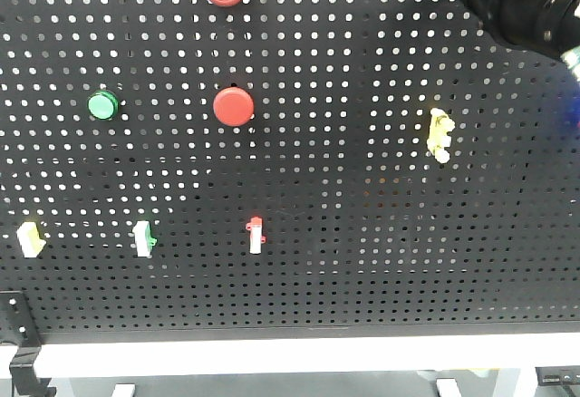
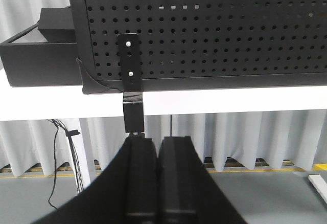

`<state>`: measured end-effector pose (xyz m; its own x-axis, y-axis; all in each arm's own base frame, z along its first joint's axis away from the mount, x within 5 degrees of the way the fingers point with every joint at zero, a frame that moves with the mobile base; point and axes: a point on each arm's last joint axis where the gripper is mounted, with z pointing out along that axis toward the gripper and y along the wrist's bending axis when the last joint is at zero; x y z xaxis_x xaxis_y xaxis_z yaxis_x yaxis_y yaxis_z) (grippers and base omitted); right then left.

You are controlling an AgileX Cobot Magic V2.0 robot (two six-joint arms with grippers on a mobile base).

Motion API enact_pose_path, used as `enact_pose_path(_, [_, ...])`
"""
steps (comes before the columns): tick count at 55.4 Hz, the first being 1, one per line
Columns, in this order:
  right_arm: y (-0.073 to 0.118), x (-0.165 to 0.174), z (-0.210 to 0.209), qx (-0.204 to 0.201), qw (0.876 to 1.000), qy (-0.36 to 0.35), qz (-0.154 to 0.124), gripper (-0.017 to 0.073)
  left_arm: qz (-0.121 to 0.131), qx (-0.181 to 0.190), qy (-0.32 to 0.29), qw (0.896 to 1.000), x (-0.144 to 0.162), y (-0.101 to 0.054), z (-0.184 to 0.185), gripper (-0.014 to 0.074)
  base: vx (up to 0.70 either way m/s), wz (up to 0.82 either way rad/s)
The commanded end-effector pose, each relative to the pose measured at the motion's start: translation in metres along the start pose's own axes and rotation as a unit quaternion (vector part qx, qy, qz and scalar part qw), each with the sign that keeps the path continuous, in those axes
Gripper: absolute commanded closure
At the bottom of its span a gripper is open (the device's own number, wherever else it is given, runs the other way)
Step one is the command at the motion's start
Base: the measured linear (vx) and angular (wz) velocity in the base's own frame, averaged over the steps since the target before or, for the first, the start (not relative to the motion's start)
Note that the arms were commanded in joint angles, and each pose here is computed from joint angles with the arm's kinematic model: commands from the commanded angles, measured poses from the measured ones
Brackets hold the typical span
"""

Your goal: Rotate knob clockwise with right arm

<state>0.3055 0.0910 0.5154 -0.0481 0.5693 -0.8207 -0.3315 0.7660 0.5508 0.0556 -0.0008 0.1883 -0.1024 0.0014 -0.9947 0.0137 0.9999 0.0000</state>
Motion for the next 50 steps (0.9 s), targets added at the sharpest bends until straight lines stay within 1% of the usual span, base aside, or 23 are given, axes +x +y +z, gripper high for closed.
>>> enact_pose_path(1, [0.0249, -0.0454, -0.0245, -0.076, 0.985, -0.134, 0.081, 0.056, -0.003, 0.002, -0.032, 0.999, 0.0009, -0.0002, 0.001, 0.06, 0.0, 0.0])
enact_pose_path(2, [0.0249, -0.0458, -0.0249, -0.077, 0.983, -0.134, 0.095, 0.056, -0.003, 0.002, -0.032, 0.999, 0.0009, -0.0002, 0.001, 0.06, 0.0, 0.0])
enact_pose_path(6, [0.0247, -0.0463, -0.0254, -0.079, 0.98, -0.134, 0.128, 0.056, -0.003, 0.002, -0.032, 0.999, 0.0009, -0.0002, 0.001, 0.06, 0.0, 0.0])
enact_pose_path(12, [0.0243, -0.0464, -0.0253, -0.08, 0.977, -0.133, 0.147, 0.0559, -0.003, 0.002, -0.032, 0.999, 0.0009, -0.0002, 0.001, 0.06, 0.0, 0.0])
enact_pose_path(22, [0.0243, -0.0464, -0.0253, -0.08, 0.977, -0.133, 0.147, 0.0539, -0.003, 0.002, -0.032, 0.999, 0.0009, -0.0002, 0.001, 0.06, 0.0, 0.0])
enact_pose_path(29, [0.0243, -0.0458, -0.0252, -0.079, 0.978, -0.129, 0.145, 0.0488, -0.003, 0.002, -0.032, 0.999, 0.0009, -0.0002, 0.001, 0.06, 0.0, 0.0])
enact_pose_path(38, [0.0243, -0.0457, -0.0252, -0.079, 0.978, -0.129, 0.142, 0.037, -0.003, 0.002, -0.032, 0.999, 0.0009, -0.0002, 0.001, 0.06, 0.0, 0.0])
enact_pose_path(43, [0.0244, -0.0461, -0.0253, -0.078, 0.98, -0.132, 0.13, 0.0271, -0.003, 0.002, -0.032, 0.999, 0.0009, -0.0002, 0.001, 0.06, 0.0, 0.0])
enact_pose_path(50, [0.0247, -0.0481, -0.0259, -0.081, 0.978, -0.144, 0.13, 0.0181, -0.003, 0.002, -0.032, 0.999, 0.0009, -0.0002, 0.001, 0.06, 0.0, 0.0])
